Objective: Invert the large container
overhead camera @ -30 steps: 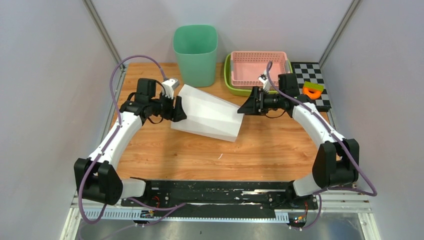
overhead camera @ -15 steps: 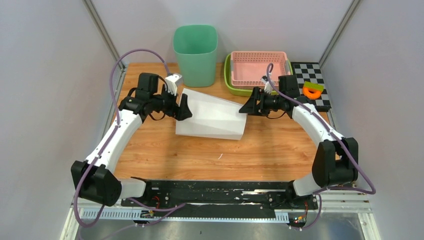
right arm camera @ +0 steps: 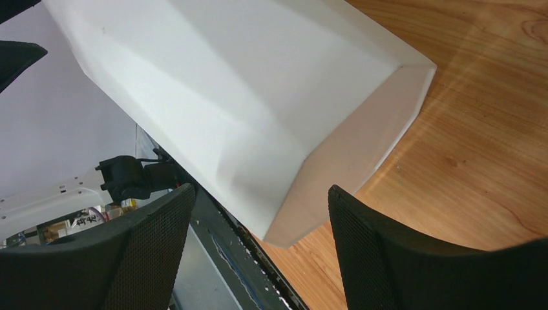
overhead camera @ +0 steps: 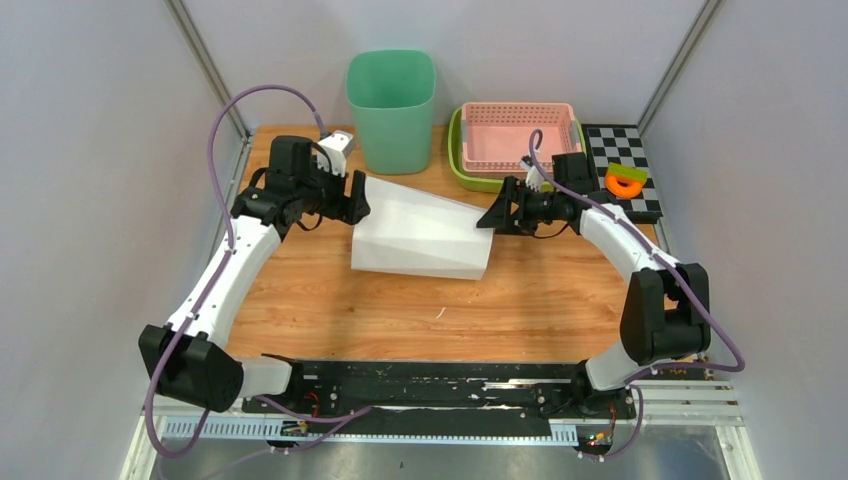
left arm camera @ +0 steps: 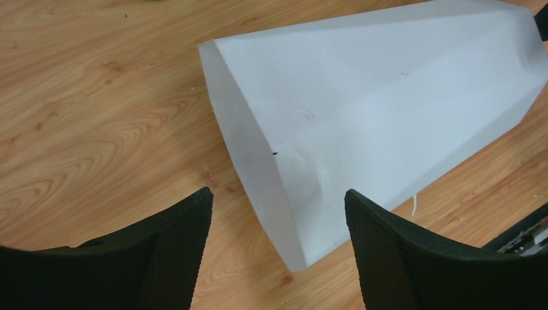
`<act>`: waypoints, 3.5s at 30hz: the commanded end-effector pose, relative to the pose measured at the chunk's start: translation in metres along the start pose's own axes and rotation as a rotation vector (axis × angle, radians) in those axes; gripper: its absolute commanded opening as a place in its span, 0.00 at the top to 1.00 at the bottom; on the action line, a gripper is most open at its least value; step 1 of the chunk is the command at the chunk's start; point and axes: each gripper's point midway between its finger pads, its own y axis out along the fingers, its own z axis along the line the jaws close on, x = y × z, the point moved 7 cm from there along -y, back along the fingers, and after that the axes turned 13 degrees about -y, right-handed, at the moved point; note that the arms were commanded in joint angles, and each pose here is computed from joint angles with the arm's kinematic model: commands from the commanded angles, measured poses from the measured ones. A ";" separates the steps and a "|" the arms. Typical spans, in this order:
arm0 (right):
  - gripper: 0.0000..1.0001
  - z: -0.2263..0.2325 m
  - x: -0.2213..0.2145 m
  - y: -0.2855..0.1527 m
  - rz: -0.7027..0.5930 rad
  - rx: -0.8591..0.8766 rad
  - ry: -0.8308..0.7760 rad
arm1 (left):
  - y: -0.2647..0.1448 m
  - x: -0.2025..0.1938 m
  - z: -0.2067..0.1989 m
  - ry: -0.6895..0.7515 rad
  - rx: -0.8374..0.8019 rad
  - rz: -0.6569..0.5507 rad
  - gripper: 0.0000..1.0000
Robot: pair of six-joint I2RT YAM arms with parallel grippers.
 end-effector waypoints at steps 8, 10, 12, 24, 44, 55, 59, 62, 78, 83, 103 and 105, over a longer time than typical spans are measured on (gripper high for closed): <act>0.22 0.010 0.013 0.000 -0.023 0.046 0.051 | 0.005 0.001 0.005 -0.001 0.022 0.031 0.42; 0.22 0.012 0.014 0.000 -0.023 0.049 0.052 | 0.009 -0.003 0.007 -0.006 0.024 0.053 0.45; 0.23 0.013 0.015 0.000 -0.023 0.051 0.053 | 0.012 -0.006 0.009 -0.007 0.030 0.074 0.46; 0.23 0.020 0.022 0.003 -0.024 0.066 0.045 | 0.019 -0.013 0.009 -0.007 -0.001 0.121 0.65; 0.23 0.039 0.027 0.004 -0.032 0.123 0.054 | 0.023 -0.025 0.004 -0.060 -0.053 0.137 0.61; 0.23 0.023 0.014 -0.022 -0.187 -0.069 0.056 | 0.021 -0.031 -0.001 -0.114 -0.085 0.117 0.60; 0.23 0.017 0.007 -0.019 -0.175 -0.098 0.082 | 0.022 -0.031 -0.004 -0.128 -0.105 0.113 0.60; 0.23 0.013 0.002 -0.015 -0.153 -0.092 0.119 | 0.020 -0.031 -0.005 -0.139 -0.110 0.102 0.59; 0.23 0.016 0.013 0.003 -0.120 0.028 0.201 | 0.023 -0.032 -0.008 -0.162 -0.142 0.098 0.54; 0.23 0.026 0.022 -0.003 -0.140 0.052 0.202 | 0.031 -0.035 -0.004 -0.168 -0.114 0.121 0.52; 0.23 0.081 0.048 -0.003 -0.162 0.166 0.136 | 0.049 -0.040 -0.011 -0.160 -0.159 0.188 0.49; 0.23 0.087 0.051 -0.005 -0.166 0.178 0.127 | 0.050 -0.040 -0.013 -0.159 -0.173 0.194 0.49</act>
